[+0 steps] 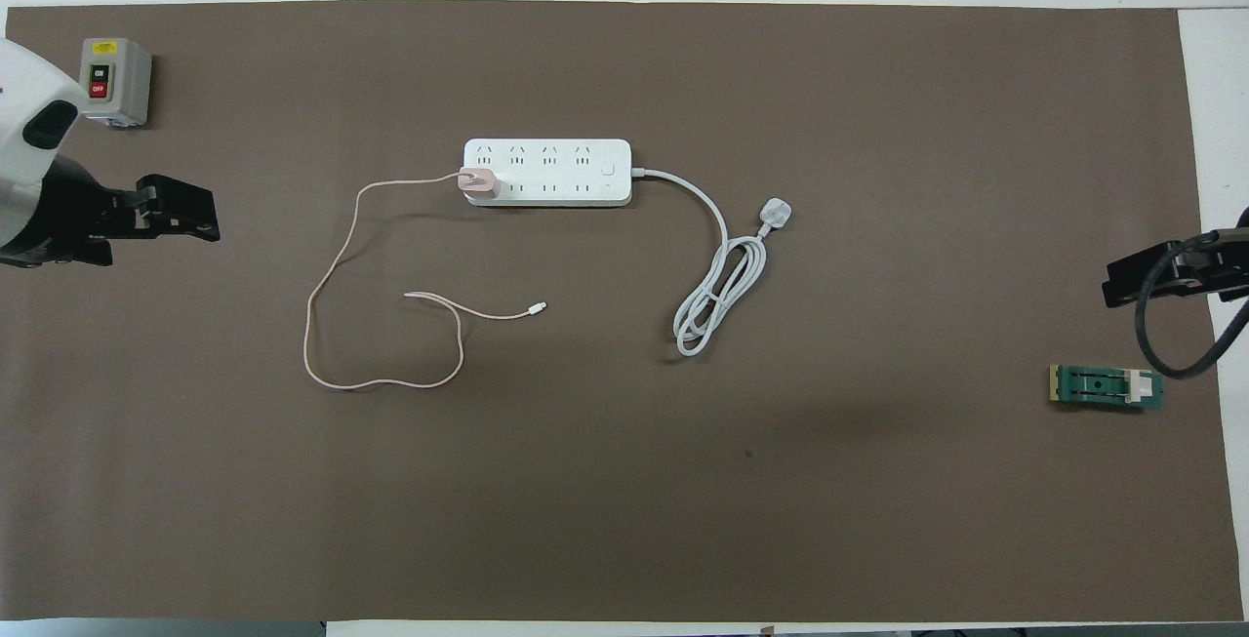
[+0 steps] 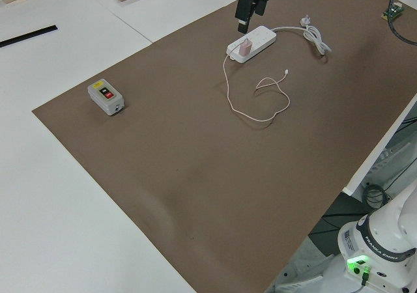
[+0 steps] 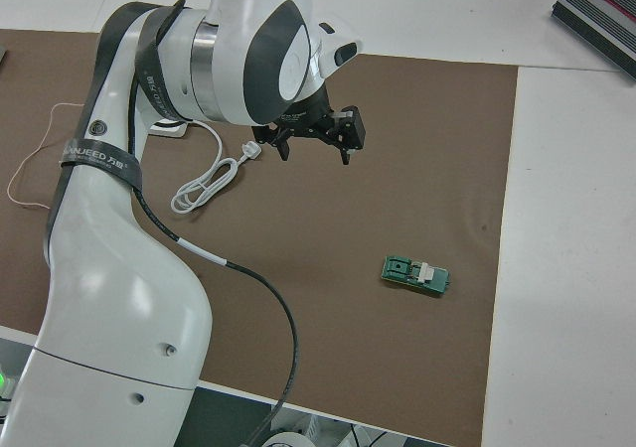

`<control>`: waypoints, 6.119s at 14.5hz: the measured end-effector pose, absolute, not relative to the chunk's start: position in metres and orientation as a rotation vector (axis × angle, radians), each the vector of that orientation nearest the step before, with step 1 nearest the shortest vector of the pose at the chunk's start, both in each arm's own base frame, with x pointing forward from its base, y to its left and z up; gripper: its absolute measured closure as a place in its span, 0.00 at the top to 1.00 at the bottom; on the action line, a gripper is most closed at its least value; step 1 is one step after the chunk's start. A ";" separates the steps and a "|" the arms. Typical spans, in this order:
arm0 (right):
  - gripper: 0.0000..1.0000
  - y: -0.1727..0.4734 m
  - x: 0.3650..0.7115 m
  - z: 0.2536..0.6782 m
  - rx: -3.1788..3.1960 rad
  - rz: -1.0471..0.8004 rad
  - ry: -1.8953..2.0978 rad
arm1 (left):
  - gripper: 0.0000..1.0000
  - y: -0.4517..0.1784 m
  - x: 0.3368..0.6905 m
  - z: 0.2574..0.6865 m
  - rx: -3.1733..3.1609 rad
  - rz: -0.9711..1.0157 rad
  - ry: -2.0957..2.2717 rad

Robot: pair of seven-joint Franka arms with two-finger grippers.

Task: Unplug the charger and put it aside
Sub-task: 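Move both grippers inward from the rest pose toward the power strip, then reach the left gripper to the pink charger while the right gripper approaches the strip, then grasp the pink charger with the left gripper while the right gripper holds the strip, then pull the pink charger out of the strip with the left gripper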

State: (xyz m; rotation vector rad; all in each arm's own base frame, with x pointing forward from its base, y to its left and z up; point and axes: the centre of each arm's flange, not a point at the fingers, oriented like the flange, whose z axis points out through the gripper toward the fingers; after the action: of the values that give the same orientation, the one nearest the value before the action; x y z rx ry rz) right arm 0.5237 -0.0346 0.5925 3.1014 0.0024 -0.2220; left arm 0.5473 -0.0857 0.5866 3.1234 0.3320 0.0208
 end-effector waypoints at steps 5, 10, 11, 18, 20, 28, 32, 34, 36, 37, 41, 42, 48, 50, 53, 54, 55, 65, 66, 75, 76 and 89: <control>1.00 0.021 0.531 0.552 3.206 -0.256 -0.407 | 1.00 -0.161 0.562 0.549 2.978 0.052 0.944; 1.00 0.078 0.563 0.486 3.235 -0.490 -1.090 | 1.00 -0.189 0.575 0.519 2.668 0.033 1.585; 1.00 0.087 0.569 0.472 3.219 -0.558 -1.198 | 1.00 -0.197 0.578 0.510 2.610 0.021 1.692; 1.00 0.110 0.610 0.362 2.964 -1.079 -1.884 | 1.00 -0.280 0.643 0.407 2.275 0.014 2.151; 1.00 0.126 0.625 0.343 2.877 -1.145 -2.025 | 1.00 -0.292 0.643 0.403 2.261 0.027 2.138; 1.00 0.221 0.669 0.290 2.513 -1.339 -2.361 | 1.00 -0.301 0.643 0.354 2.321 0.013 2.162; 1.00 0.259 0.695 0.266 2.426 -1.427 -2.440 | 1.00 -0.300 0.643 0.345 2.341 0.020 2.171; 1.00 0.277 0.703 0.257 2.423 -1.412 -2.464 | 1.00 -0.300 0.643 0.345 2.344 0.024 2.171; 1.00 0.290 0.703 0.248 2.432 -1.407 -2.451 | 0.98 -0.300 0.643 0.345 2.346 0.025 2.169; 1.00 0.296 0.701 0.245 2.436 -1.408 -2.441 | 0.93 -0.300 0.643 0.344 2.349 0.025 2.166; 1.00 0.302 0.703 0.246 2.454 -1.396 -2.440 | 0.67 -0.303 0.640 0.338 2.382 0.023 2.137; 1.00 0.301 0.705 0.247 2.465 -1.383 -2.439 | 0.56 -0.303 0.642 0.339 2.377 0.040 2.121; 1.00 0.299 0.711 0.246 2.521 -1.308 -2.406 | 0.33 -0.302 0.646 0.342 2.383 0.064 2.075; 1.00 0.299 0.712 0.247 2.534 -1.294 -2.399 | 0.33 -0.302 0.646 0.342 2.398 0.064 2.058; 1.00 0.299 0.714 0.248 2.570 -1.251 -2.376 | 0.33 -0.302 0.646 0.342 2.415 0.064 2.039; 1.00 0.299 0.714 0.248 2.575 -1.243 -2.372 | 0.33 -0.302 0.646 0.342 2.417 0.064 2.036; 1.00 0.299 0.714 0.248 2.579 -1.237 -2.370 | 0.33 -0.302 0.646 0.342 2.419 0.064 2.034; 0.94 0.296 0.716 0.229 2.587 -1.151 -2.381 | 0.33 -0.302 0.646 0.342 2.423 0.063 2.032; 0.94 0.296 0.716 0.229 2.587 -1.150 -2.381 | 0.33 -0.302 0.646 0.342 2.423 0.063 2.032; 0.94 0.296 0.716 0.228 2.590 -1.145 -2.380 | 0.33 -0.303 0.647 0.347 2.444 0.055 2.019; 0.94 0.296 0.716 0.228 2.590 -1.145 -2.380 | 0.33 -0.303 0.648 0.348 2.451 0.051 2.015; 1.00 0.320 0.710 0.231 2.654 -1.063 -2.377 | 0.33 -0.283 0.634 0.417 2.769 -0.042 1.688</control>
State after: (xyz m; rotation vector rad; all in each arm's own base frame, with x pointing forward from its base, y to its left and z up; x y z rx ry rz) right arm 0.7100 0.3204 0.2306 2.6543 -2.3768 -1.0633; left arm 0.6336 -0.2832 0.4167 2.7690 1.6879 -0.0419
